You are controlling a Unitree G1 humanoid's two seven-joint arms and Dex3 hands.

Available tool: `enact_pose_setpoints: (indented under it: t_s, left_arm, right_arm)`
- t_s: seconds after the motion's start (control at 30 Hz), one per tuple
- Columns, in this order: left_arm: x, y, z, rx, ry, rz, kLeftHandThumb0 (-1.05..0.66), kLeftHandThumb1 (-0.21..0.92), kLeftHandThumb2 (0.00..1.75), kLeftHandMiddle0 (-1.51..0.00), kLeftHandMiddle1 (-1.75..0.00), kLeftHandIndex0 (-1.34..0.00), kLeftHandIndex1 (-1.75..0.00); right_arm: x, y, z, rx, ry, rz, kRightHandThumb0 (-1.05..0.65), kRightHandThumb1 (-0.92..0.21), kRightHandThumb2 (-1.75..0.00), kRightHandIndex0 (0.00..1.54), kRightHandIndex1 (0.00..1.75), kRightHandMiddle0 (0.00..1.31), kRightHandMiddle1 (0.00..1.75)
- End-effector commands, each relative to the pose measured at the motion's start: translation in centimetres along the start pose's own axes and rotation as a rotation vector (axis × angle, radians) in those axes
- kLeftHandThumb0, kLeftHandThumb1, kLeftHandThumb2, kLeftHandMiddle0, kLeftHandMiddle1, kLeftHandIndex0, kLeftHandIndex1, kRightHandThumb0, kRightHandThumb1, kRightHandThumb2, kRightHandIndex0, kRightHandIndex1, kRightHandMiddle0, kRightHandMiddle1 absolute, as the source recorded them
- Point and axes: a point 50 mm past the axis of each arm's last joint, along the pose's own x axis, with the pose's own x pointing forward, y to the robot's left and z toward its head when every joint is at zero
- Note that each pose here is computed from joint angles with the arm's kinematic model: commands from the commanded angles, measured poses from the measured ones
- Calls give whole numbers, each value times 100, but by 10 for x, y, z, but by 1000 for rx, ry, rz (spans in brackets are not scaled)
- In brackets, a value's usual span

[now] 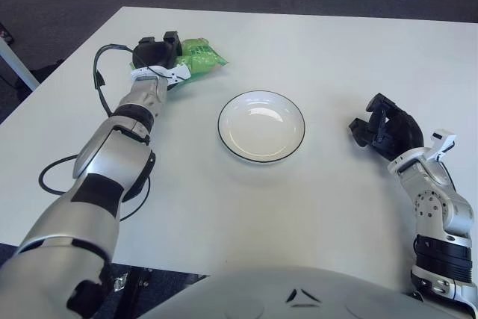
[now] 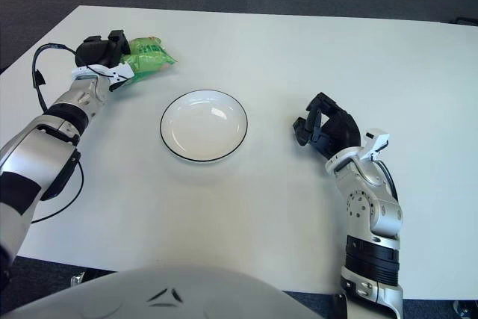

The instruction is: Put the snack into the plate.

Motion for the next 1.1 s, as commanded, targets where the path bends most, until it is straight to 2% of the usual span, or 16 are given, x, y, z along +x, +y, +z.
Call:
enact_pose_setpoints:
  t_s: [0.0,0.17,0.33,0.6,0.77,1.07]
  left_arm:
    - [-11,-14,-4,12,-28,-54,0,4,158,-86,-159,-59,-175]
    - [-10,-10,-3,17,-67,-22,0,6,156,-86,-157,-59,-175]
    - [-11,-7,-2,-41,-98,12,0,6,157,-85,-161,-58,-175]
    - [-7,8,5,-128,-153,112,0,3,161,-86,-163,-61,-175]
    - [-5,15,9,-238,-147,160,0,-1,165,-88,-163,-64,-175]
    - [-5,20,12,-425,-101,215,0,0,167,-83,-173,-64,-175]
  right_arm:
    - [-6,-8,-33,25,152,-55,-50,-28,-136,128,175,64,175]
    - [-5,-8,-33,21,152,-54,-50,-28,-136,128,175,64,175]
    - [-5,-8,-33,23,153,-55,-50,-28,-136,128,175,64,175]
    - [-4,-9,-33,26,155,-60,-50,-28,-136,128,175,65,175]
    - [-3,-10,-34,24,157,-58,-50,-28,-137,128,175,65,175]
    - [-3,-10,-34,22,158,-59,-50,-27,-137,128,175,65,175]
